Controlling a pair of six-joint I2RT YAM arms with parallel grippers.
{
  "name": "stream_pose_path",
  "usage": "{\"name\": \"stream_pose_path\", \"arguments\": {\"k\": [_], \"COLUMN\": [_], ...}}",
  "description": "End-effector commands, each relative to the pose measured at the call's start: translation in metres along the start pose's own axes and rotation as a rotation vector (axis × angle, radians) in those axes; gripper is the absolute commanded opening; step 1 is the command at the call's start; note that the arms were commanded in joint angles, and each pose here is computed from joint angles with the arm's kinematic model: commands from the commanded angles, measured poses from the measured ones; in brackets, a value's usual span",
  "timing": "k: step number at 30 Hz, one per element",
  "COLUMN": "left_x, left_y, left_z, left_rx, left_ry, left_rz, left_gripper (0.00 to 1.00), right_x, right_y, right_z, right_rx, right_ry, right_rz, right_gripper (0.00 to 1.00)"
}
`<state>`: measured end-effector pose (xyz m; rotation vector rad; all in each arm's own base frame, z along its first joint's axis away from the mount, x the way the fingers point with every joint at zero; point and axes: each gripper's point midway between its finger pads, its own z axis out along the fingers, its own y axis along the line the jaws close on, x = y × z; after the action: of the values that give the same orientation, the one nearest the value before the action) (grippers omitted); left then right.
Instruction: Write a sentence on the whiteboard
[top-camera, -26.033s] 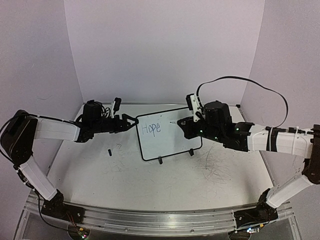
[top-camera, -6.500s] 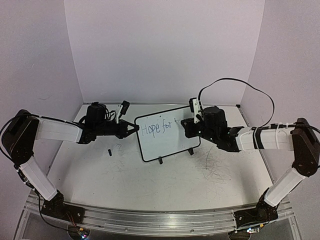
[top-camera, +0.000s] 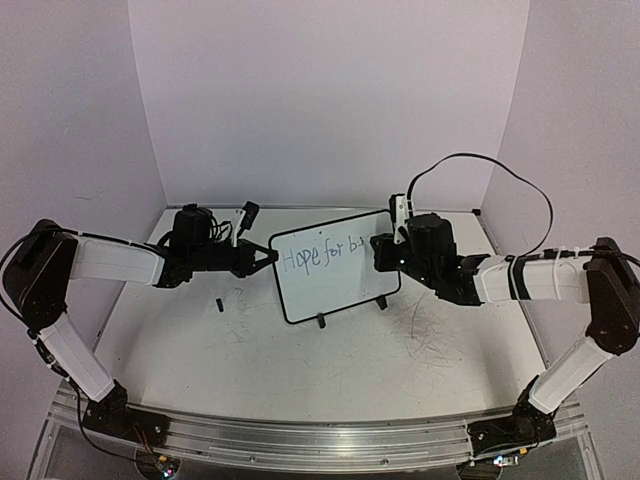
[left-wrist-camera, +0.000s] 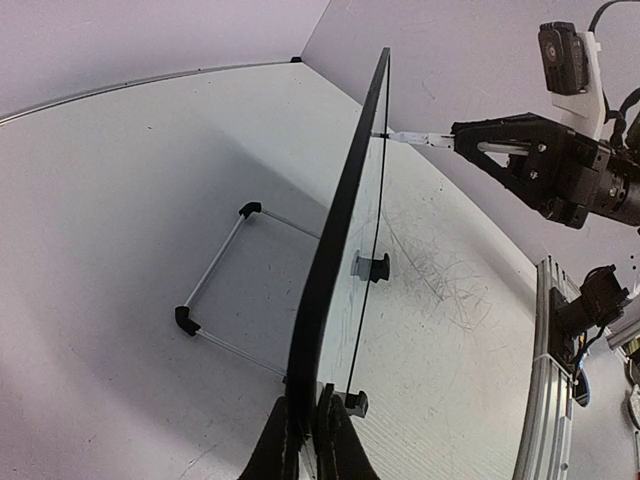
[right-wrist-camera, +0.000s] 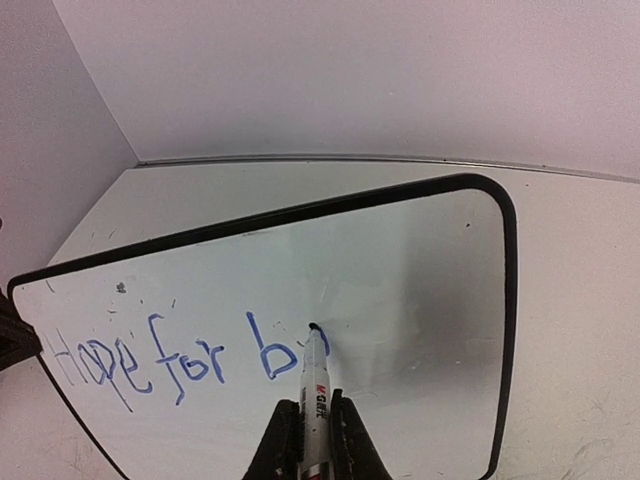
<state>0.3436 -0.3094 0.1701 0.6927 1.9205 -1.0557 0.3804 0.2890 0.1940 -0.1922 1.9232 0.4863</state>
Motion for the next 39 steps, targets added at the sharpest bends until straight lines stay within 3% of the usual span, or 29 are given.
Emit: {"name": "stream_pose_path", "arguments": {"k": [1, 32, 39], "left_x": [0.005, 0.004, 0.004], "left_y": [0.011, 0.011, 0.011], "left_z": [-0.005, -0.006, -0.006], "left_rx": [-0.071, -0.072, -0.074], "left_ry": [0.016, 0.014, 0.014], "left_rz": [0.039, 0.039, 0.039], "left_gripper": [0.00, 0.00, 0.00], "right_x": [0.002, 0.033, 0.012], "right_y": [0.005, -0.009, -0.016], "right_z": [0.000, -0.001, -0.004], "right_rx": [-0.029, 0.023, 0.074], "right_ry": [-0.005, 0.065, 0.007], "right_rz": [0.019, 0.005, 0.008], "right_gripper": [0.00, 0.00, 0.00]}}
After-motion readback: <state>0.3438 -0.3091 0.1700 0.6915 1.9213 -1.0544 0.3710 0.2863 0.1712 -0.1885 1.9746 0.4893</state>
